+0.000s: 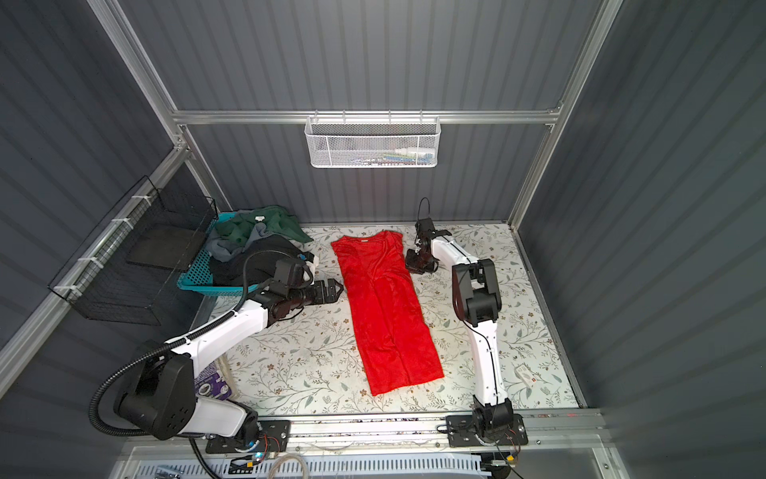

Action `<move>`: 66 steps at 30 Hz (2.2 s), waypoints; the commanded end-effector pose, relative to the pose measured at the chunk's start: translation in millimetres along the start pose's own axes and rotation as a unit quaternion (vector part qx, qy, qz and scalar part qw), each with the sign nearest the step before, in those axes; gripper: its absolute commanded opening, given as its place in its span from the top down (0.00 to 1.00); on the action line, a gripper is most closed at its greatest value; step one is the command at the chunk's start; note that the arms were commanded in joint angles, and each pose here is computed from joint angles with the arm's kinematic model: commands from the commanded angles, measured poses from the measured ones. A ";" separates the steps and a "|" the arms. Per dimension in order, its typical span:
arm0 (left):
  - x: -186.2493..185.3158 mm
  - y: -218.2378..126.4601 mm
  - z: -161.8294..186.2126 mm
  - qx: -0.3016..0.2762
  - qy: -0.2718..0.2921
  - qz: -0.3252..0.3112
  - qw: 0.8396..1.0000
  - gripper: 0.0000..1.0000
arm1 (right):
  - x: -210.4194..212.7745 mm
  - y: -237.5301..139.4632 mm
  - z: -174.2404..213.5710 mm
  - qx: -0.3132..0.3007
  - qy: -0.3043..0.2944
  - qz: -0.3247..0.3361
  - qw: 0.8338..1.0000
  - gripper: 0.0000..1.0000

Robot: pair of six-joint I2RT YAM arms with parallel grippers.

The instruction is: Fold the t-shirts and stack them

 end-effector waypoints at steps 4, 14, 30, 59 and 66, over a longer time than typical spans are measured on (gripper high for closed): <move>-3.4 2.5 -5.3 0.007 0.011 -0.004 1.000 0.00 | -27.4 -3.4 -4.5 -0.017 0.046 0.008 0.999 1.00; -1.0 1.3 -2.4 0.014 -0.005 -0.011 1.000 0.00 | -19.0 -16.4 4.3 -0.028 0.047 -0.075 0.996 0.89; 12.6 4.4 14.1 0.033 -0.014 -0.025 0.999 0.00 | 17.6 2.1 23.4 -0.012 0.041 -0.147 0.988 0.63; 17.2 18.0 15.0 0.053 -0.001 -0.044 0.998 0.00 | -86.3 -29.7 35.4 -0.071 0.206 0.072 0.973 1.00; 11.1 17.7 11.0 0.051 -0.003 -0.030 0.998 0.00 | -69.6 -37.1 25.4 -0.085 0.175 0.023 0.981 1.00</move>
Point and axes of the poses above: each gripper's point midway between its finger pads, its own y axis out along the fingers, its own x axis along the line the jaws close on, z = x × y, the point moved 6 cm from there along -y, back along the fingers, and after that the axes turned 14 degrees about -y, right-handed, at the moved point
